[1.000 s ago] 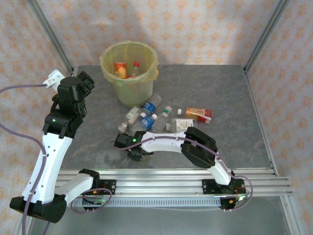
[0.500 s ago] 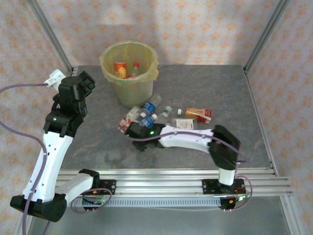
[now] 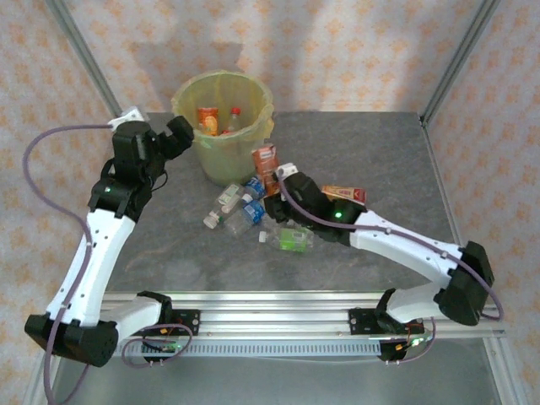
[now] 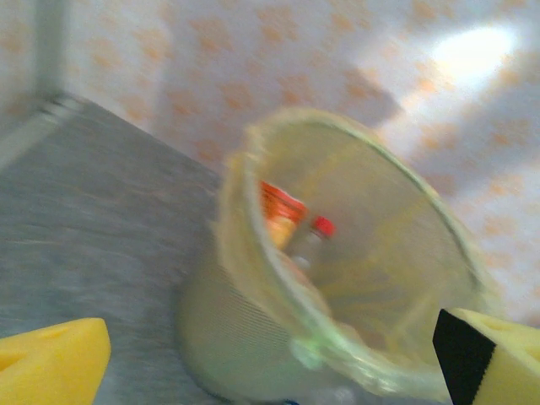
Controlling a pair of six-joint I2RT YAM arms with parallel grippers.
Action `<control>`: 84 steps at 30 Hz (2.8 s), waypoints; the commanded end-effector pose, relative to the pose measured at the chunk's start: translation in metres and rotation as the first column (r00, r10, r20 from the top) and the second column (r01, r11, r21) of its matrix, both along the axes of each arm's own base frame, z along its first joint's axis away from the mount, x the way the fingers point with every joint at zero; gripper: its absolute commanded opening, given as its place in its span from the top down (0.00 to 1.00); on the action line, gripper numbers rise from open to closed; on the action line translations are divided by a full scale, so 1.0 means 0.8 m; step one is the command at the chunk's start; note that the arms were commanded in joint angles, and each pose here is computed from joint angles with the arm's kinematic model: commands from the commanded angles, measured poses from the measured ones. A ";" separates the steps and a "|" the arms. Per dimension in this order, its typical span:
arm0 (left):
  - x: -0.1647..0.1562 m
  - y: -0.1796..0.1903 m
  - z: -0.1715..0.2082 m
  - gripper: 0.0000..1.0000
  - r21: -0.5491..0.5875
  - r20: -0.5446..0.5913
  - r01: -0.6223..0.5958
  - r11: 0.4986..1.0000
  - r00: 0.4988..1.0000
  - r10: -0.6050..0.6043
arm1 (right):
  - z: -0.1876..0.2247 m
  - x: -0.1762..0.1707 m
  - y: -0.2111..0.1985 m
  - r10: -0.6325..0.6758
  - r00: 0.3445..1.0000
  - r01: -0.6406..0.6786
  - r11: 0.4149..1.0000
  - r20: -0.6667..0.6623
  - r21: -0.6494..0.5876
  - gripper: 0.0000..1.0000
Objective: Put the plastic bottles in the bin
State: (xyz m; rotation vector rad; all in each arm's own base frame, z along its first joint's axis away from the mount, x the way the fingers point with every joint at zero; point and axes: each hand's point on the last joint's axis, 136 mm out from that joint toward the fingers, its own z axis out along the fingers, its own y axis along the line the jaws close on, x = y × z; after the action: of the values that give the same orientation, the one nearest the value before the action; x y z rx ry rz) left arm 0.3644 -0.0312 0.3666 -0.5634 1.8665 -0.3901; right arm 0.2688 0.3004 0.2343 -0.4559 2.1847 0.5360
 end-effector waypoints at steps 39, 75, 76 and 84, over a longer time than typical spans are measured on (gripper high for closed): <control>-0.080 -0.338 0.076 0.21 0.188 0.142 0.922 0.337 0.314 -0.939 | 0.125 -0.035 0.002 0.154 0.965 -0.221 0.915 0.214 0.337 0.77; -0.028 -0.274 0.089 0.64 0.356 0.116 0.696 0.623 0.629 -0.769 | 0.108 -0.019 -0.049 -0.047 0.988 0.007 0.963 0.144 0.271 0.01; -0.022 -0.267 0.092 0.64 0.376 0.116 0.664 0.646 0.658 -0.744 | 0.108 -0.017 -0.059 -0.085 0.987 0.046 0.964 0.139 0.261 0.01; 0.025 -0.222 0.134 0.64 0.502 0.197 0.442 0.743 0.779 -0.596 | 0.099 -0.002 -0.138 -0.364 0.921 0.347 0.929 0.139 0.128 0.01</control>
State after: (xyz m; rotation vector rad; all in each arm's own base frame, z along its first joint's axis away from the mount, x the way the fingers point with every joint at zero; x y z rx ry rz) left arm 0.3654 -0.2346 0.4362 0.4346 1.7799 -0.5396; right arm 0.2637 0.2262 0.3073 -0.1645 2.0071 0.5524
